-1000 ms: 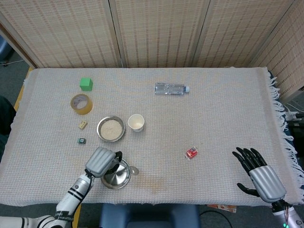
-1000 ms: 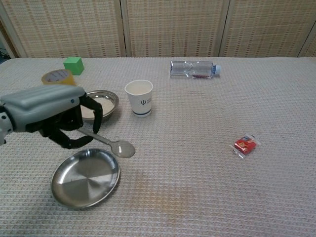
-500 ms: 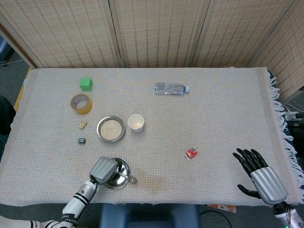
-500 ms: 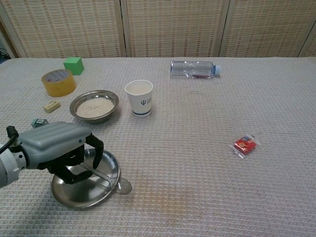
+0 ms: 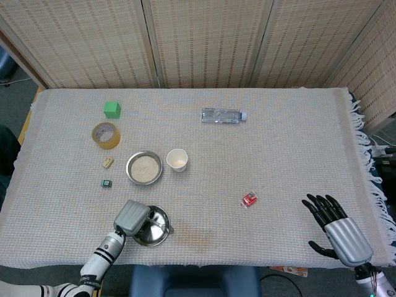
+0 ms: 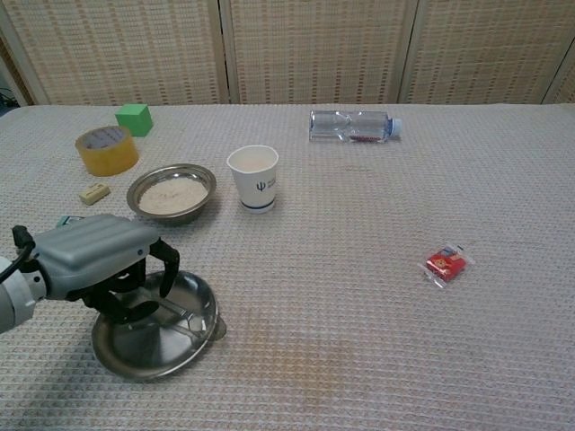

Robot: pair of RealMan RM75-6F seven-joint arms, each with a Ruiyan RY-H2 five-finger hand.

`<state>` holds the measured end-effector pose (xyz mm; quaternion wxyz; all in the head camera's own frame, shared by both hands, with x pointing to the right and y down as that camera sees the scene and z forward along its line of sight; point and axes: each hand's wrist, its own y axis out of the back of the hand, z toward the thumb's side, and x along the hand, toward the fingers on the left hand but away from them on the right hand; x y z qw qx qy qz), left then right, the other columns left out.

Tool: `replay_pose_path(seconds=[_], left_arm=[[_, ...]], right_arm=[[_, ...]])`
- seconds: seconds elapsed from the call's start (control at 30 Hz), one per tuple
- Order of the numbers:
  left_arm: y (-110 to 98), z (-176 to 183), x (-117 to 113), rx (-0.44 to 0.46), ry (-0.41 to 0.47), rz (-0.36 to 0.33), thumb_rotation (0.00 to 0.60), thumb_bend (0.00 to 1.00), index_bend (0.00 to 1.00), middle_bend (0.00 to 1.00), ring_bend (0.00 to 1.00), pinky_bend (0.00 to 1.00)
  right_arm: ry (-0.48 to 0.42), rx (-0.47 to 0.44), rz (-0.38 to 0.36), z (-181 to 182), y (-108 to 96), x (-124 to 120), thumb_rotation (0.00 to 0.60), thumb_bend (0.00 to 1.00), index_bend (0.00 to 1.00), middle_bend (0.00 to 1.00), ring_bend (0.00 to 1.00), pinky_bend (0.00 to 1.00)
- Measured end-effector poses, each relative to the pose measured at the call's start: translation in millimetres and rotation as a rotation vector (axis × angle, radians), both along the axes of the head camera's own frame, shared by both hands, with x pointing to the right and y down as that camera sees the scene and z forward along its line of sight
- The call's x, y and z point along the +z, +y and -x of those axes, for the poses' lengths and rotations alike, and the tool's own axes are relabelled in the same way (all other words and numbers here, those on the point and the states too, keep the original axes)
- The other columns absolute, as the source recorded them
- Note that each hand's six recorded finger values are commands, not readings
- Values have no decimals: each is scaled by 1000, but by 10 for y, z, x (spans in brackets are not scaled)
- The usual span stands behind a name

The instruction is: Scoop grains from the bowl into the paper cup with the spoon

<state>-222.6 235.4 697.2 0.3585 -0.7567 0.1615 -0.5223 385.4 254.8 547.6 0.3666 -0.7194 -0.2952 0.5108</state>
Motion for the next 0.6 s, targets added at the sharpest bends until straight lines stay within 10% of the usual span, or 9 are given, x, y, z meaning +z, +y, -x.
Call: replay_pose_path(seconds=[0.37,0.6], left_arm=[[-59,61,-34,-10,-11,20,600,400,201,1000,1000,1000],[-125,136,-154,-57,19,33,600,400,117,1000,997,1000]], right_arm=[[6,4,2,-8,-6,8,600,96,0,0,0,0],[5,3,-1,-8,-8,2,600,97,0,0,0,0]])
